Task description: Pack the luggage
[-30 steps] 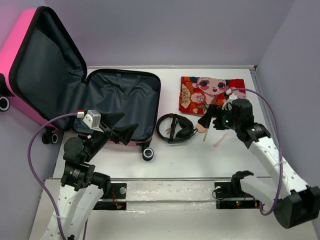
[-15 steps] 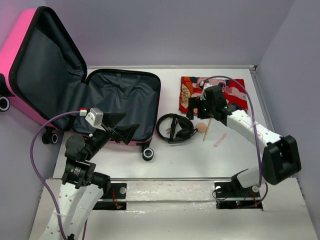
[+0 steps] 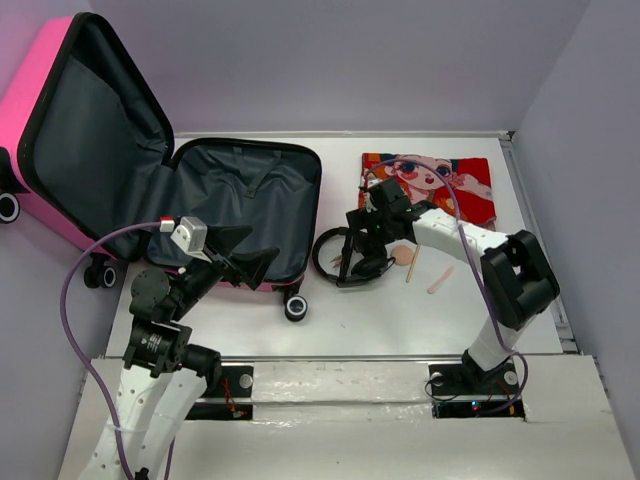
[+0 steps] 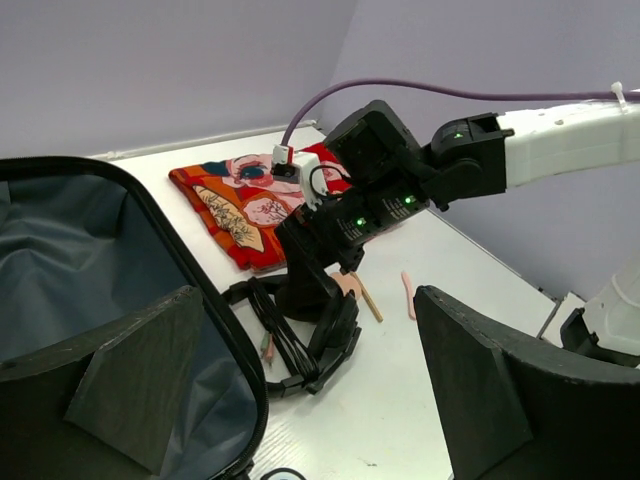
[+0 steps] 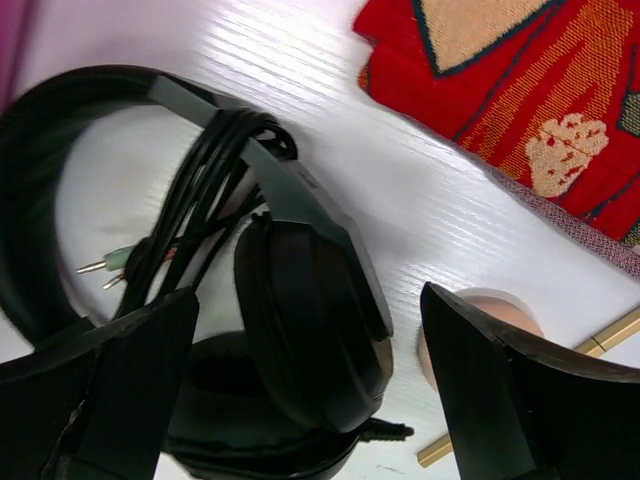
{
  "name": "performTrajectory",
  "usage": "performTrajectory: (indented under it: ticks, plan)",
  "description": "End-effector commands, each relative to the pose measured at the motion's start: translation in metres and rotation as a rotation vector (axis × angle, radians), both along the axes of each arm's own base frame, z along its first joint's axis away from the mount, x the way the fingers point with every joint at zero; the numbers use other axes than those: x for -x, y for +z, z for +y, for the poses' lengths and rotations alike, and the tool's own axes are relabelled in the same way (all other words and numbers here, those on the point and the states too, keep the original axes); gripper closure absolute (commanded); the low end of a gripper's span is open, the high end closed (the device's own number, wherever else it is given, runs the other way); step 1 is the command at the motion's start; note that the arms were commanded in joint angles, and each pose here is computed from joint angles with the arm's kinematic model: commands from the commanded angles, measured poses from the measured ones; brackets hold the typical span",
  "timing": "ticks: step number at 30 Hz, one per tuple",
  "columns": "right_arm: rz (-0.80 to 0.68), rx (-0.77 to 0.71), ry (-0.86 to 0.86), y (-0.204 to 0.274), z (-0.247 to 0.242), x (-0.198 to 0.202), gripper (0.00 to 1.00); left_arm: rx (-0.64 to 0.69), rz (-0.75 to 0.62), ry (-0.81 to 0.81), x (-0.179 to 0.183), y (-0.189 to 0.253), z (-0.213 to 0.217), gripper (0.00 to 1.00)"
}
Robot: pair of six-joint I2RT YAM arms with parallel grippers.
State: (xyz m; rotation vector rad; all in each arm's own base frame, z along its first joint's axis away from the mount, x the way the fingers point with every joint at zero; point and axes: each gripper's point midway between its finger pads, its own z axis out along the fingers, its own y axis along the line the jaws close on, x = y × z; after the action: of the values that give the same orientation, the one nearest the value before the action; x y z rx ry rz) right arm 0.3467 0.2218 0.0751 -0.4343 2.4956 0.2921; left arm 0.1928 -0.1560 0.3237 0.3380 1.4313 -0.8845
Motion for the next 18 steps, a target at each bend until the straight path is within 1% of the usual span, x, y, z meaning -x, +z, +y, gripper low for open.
performTrajectory:
  ticks: [1, 3, 4, 5, 6, 7, 8, 9, 10, 13, 14, 16, 17, 18]
  plan:
    - [-0.042, 0.060, -0.017, 0.003, -0.005, -0.014, 0.03, 0.006, -0.082, -0.027, 0.009, 0.026, -0.001, 0.01]
    - [-0.021, 0.076, -0.017, -0.006, -0.007, -0.010, 0.04, 0.007, -0.083, -0.025, 0.009, 0.027, -0.001, 0.01]
    - [-0.015, 0.082, -0.016, -0.009, -0.008, -0.009, 0.06, 0.007, -0.083, -0.027, 0.009, 0.027, -0.001, 0.01]
    - [-0.008, 0.081, -0.011, -0.011, -0.008, -0.008, 0.15, 0.007, -0.083, -0.025, 0.009, 0.027, -0.001, 0.01]
    - [-0.001, 0.081, -0.006, -0.013, -0.008, -0.007, 0.17, 0.008, -0.084, -0.027, 0.009, 0.027, -0.001, 0.01]
    - [0.008, 0.076, 0.000, -0.014, -0.006, -0.006, 0.22, 0.008, -0.084, -0.026, 0.009, 0.027, -0.001, 0.01]
    - [0.010, 0.070, 0.004, -0.012, -0.005, -0.005, 0.44, 0.009, -0.085, -0.021, 0.009, 0.027, 0.000, 0.01]
    - [0.005, 0.063, -0.001, -0.009, -0.005, -0.005, 0.53, 0.011, -0.084, -0.018, 0.008, 0.028, 0.000, 0.01]
    - [-0.016, 0.050, -0.004, 0.000, -0.004, -0.006, 0.66, 0.015, -0.079, -0.007, 0.007, 0.027, 0.001, 0.01]
    - [-0.071, 0.028, -0.021, 0.025, -0.006, -0.009, 0.75, 0.027, -0.072, -0.005, 0.007, 0.028, 0.002, 0.01]
    - [-0.111, 0.006, -0.029, 0.045, -0.008, -0.007, 0.80, 0.030, -0.074, 0.002, 0.007, 0.029, 0.003, 0.01]
    - [-0.159, -0.019, -0.043, 0.070, -0.011, -0.006, 0.84, 0.043, -0.068, 0.013, 0.006, 0.031, 0.004, 0.01]
    - [-0.176, -0.031, -0.047, 0.082, -0.013, -0.004, 0.89, 0.051, -0.064, 0.027, 0.005, 0.031, 0.006, 0.01]
    - [-0.222, -0.063, -0.050, 0.106, -0.015, 0.000, 0.90, 0.057, -0.065, 0.033, 0.005, 0.033, 0.007, 0.01]
